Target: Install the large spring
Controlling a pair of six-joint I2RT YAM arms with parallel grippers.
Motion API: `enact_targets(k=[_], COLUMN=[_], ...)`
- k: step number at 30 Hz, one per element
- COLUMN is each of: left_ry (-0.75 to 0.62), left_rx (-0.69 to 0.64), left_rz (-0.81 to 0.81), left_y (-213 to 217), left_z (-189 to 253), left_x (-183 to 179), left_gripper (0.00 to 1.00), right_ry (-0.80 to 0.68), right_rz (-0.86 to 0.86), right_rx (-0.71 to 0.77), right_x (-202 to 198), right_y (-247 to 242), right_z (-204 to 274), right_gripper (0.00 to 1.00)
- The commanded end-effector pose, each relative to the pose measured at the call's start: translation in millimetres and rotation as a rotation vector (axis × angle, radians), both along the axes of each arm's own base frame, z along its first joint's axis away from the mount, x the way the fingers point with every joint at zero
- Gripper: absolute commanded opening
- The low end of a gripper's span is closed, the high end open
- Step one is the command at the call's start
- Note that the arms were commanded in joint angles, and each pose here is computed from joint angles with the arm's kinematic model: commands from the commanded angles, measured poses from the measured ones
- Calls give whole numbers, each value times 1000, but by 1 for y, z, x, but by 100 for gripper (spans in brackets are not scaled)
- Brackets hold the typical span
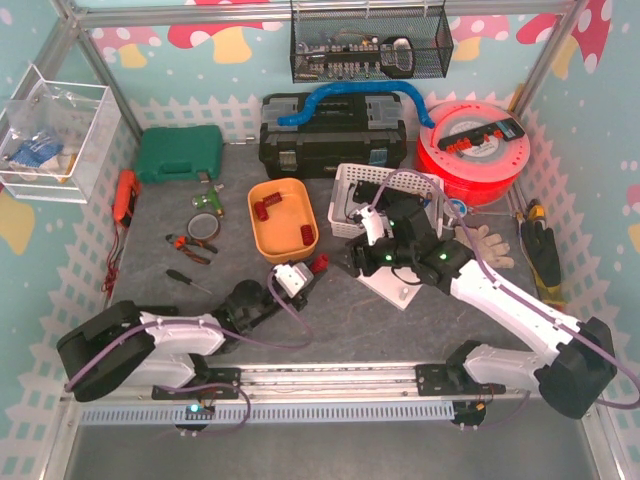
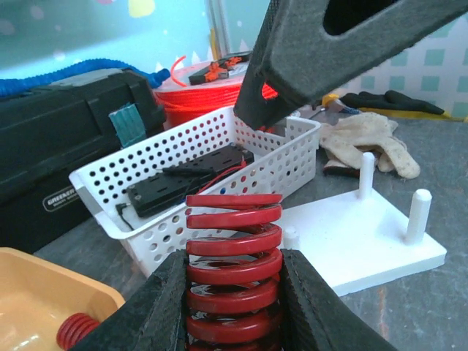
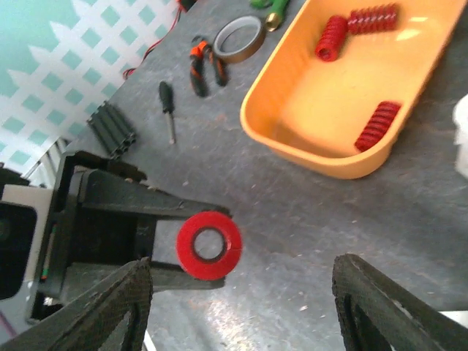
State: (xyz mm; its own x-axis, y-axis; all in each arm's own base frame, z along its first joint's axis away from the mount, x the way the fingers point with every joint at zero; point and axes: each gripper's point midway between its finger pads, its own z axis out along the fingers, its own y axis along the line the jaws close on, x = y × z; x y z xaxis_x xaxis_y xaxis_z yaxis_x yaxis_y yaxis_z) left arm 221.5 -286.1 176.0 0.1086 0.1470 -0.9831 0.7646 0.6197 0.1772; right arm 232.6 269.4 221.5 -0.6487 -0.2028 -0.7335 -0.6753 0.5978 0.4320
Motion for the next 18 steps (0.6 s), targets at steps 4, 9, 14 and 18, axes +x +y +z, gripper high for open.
enact_targets(k=[4, 9, 14, 18], left_ry=[-152, -159, -169, -170], left_rx=[-60, -63, -63, -60], left_rz=[-51, -63, -77, -81], left_y=[-8, -9, -9, -10], left_z=[30, 32, 33, 32], left_x=[-10, -14, -18, -19], left_gripper=[6, 6, 6, 6], right_ry=[81, 100, 110, 107], right_rz=[134, 166, 193, 206], right_rx=[41, 42, 63, 93], right_x=[-22, -26, -28, -31], right_y=[26, 36, 43, 45], right_z=[-4, -11, -14, -13], right_gripper=[67, 63, 57, 47])
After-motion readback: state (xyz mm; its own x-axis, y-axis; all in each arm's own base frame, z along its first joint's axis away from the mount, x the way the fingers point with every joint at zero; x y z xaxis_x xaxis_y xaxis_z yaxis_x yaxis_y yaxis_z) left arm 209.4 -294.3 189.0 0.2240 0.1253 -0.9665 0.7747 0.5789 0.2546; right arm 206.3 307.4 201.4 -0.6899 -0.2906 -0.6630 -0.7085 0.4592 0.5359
